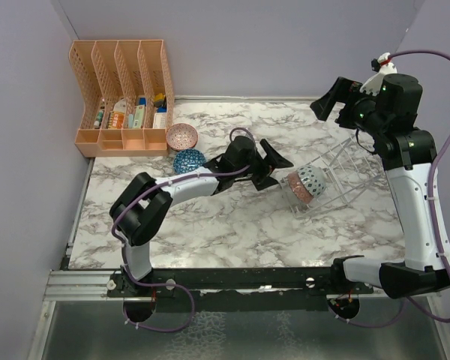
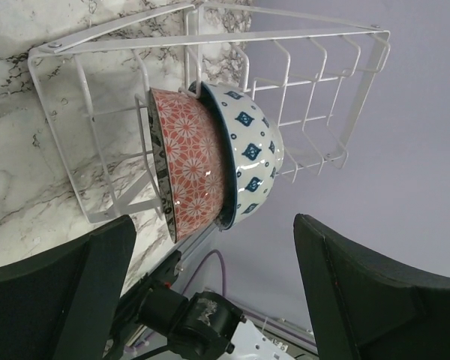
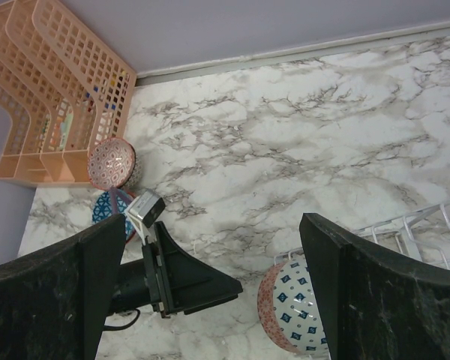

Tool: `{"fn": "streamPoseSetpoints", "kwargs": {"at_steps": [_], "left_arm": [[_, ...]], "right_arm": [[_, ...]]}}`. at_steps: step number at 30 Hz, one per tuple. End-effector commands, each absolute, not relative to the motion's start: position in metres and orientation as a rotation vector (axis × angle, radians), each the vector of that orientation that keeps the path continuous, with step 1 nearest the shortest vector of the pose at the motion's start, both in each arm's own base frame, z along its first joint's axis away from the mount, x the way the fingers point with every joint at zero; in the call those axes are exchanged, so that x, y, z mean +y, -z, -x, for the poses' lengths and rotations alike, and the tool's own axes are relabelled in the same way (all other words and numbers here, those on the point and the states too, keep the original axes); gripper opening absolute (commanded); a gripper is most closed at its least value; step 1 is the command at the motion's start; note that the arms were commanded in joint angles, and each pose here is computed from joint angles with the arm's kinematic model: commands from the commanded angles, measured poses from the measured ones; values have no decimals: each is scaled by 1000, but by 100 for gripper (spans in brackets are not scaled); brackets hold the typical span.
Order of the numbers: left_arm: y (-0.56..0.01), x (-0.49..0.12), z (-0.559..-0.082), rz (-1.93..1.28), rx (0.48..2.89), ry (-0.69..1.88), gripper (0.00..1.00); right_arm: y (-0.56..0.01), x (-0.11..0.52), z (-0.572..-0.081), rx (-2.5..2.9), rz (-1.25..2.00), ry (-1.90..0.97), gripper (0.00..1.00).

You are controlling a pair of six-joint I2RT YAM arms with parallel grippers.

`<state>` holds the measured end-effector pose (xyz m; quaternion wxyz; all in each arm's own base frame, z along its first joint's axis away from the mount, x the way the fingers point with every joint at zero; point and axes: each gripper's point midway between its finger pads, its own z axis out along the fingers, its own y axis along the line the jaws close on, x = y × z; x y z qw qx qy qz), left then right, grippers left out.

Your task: Load the bowls into the dish rack

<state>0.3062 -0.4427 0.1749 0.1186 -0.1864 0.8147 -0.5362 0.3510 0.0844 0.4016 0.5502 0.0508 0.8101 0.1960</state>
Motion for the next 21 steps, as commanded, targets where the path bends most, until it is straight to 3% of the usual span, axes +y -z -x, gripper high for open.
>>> {"fn": "streamPoseSetpoints", "kwargs": {"at_steps": [1, 11, 21], "left_arm": [[-181, -434, -318, 546, 2319, 1554, 88], [-198, -346, -351, 455, 2265, 1198, 88], [-170, -233, -365, 173, 2327, 433, 75]], "right_arm": [[-418, 89, -349, 1875, -87, -485, 99], [-422, 94, -350, 1867, -75, -520, 99], [-408, 103, -348, 1904, -55, -574, 100]]}}
